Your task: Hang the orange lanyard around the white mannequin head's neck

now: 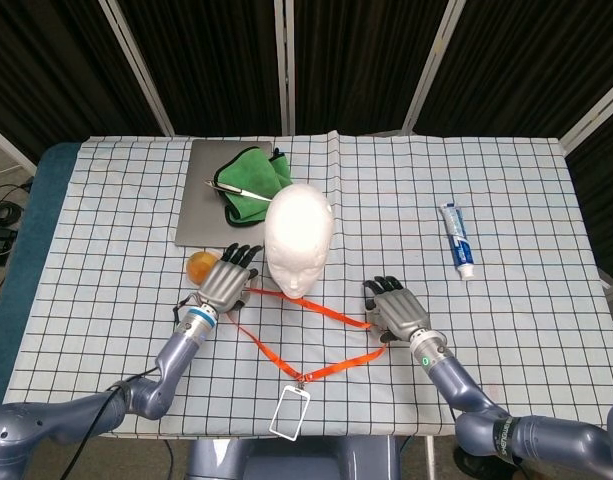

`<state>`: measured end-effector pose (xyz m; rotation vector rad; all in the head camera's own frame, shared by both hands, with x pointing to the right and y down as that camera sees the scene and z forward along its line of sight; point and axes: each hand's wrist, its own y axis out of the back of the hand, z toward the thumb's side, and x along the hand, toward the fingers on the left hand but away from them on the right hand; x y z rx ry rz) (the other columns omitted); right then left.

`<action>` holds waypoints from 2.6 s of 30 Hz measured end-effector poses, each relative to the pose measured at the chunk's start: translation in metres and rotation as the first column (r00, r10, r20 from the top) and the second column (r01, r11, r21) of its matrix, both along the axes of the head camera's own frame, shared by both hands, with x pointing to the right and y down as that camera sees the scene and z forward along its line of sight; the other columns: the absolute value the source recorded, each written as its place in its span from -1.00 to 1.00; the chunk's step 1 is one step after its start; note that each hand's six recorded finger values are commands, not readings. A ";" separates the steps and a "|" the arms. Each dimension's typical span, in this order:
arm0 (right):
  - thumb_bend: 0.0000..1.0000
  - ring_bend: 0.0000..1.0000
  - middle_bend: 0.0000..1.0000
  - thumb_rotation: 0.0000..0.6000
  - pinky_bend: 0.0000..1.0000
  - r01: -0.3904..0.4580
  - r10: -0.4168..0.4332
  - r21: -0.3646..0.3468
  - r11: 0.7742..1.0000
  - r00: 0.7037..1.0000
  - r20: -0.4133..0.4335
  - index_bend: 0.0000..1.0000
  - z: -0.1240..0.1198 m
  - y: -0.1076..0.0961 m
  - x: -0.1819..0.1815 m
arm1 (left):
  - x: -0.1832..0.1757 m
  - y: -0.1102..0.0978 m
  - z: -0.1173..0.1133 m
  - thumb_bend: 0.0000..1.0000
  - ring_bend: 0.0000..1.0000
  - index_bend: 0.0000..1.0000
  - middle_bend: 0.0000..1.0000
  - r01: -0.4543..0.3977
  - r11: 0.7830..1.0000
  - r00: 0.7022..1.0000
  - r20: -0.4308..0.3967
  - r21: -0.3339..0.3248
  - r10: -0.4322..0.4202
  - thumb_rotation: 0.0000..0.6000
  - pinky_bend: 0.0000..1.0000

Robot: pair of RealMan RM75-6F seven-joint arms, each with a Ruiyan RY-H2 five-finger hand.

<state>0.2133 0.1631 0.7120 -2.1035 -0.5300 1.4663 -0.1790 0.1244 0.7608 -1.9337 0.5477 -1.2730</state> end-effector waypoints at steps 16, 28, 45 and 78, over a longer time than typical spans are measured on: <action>0.01 -1.00 -0.77 1.00 -1.00 0.015 -0.017 0.031 0.999 0.999 0.037 0.48 -0.008 0.001 -0.003 | 0.003 0.001 -0.011 -0.02 -1.00 0.44 -1.00 0.001 0.999 0.999 -0.040 0.046 0.001 1.00 -1.00; 0.01 -1.00 -0.73 1.00 -1.00 0.129 -0.156 0.192 0.973 0.979 0.131 0.48 -0.043 0.002 -0.014 | -0.004 0.013 -0.069 -0.02 -1.00 0.47 -1.00 -0.043 0.986 0.982 -0.177 0.162 0.072 1.00 -1.00; 0.01 -1.00 -0.65 1.00 -1.00 0.029 -0.184 0.401 0.916 0.917 0.353 0.49 -0.124 -0.026 -0.021 | -0.052 0.006 -0.150 -0.02 -1.00 0.47 -1.00 0.175 0.962 0.943 -0.315 0.210 -0.103 1.00 -1.00; 0.01 -1.00 -0.64 1.00 -1.00 -0.316 0.151 0.303 0.899 0.873 0.464 0.49 -0.165 -0.127 -0.033 | -0.047 -0.098 -0.196 -0.02 -1.00 0.48 -1.00 0.341 0.929 0.906 -0.315 0.146 -0.283 1.00 -1.00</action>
